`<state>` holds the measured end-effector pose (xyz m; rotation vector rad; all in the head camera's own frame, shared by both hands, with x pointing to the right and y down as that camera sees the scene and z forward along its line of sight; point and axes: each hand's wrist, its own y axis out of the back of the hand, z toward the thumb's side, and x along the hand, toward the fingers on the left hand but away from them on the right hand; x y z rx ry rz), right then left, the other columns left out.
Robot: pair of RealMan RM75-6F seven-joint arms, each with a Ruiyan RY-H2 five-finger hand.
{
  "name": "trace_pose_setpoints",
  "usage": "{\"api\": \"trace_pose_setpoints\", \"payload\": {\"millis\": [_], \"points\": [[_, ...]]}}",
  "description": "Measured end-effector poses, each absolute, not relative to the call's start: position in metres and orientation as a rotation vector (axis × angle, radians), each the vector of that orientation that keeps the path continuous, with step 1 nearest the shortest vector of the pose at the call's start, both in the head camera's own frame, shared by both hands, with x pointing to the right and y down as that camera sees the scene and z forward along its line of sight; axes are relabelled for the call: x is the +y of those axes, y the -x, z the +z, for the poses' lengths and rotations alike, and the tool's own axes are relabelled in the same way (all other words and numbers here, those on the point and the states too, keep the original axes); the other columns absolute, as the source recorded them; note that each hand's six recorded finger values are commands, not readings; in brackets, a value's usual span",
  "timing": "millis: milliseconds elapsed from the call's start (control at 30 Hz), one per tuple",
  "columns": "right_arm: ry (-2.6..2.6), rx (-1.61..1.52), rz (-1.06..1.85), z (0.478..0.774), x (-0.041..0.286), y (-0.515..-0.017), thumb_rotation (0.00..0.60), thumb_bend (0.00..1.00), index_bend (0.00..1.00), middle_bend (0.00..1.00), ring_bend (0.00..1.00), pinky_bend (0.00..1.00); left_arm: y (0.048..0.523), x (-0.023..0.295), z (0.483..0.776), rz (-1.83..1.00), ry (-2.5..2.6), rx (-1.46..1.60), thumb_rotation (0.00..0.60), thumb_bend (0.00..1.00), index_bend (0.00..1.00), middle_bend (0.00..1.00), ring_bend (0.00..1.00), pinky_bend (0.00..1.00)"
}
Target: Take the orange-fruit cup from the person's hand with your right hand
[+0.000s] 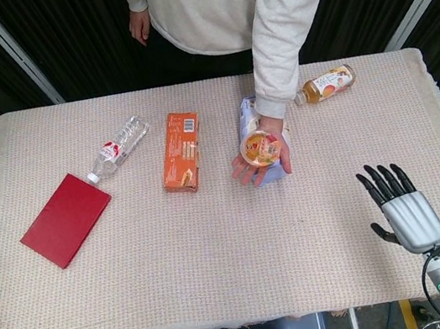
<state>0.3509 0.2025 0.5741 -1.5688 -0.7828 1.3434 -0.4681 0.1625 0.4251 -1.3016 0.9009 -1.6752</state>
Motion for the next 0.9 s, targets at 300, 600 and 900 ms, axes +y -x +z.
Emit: {"api": "trace_pose_setpoints", "payload": {"millis": [300, 600, 900], "points": [[1.621, -0.753, 1.327, 0.569, 0.161, -0.302, 0.6, 0.16, 0.1, 0.04, 0.0, 0.05, 0.468, 0.162, 0.424, -1.671, 1.3, 0.905, 0.6, 0.15, 0.0, 0.0, 0.0, 0.0], [1.67, -0.751, 1.354, 0.571, 0.101, -0.249, 0.6, 0.17, 0.17, 0.1, 0.02, 0.14, 0.471, 0.162, 0.425, -1.683, 1.298, 0.907, 0.6, 0.15, 0.0, 0.0, 0.0, 0.0], [1.708, -0.763, 1.38, 0.58, 0.061, -0.19, 0.6, 0.18, 0.18, 0.11, 0.03, 0.14, 0.47, 0.162, 0.429, -1.689, 1.303, 0.893, 0.6, 0.15, 0.0, 0.0, 0.0, 0.0]]}}
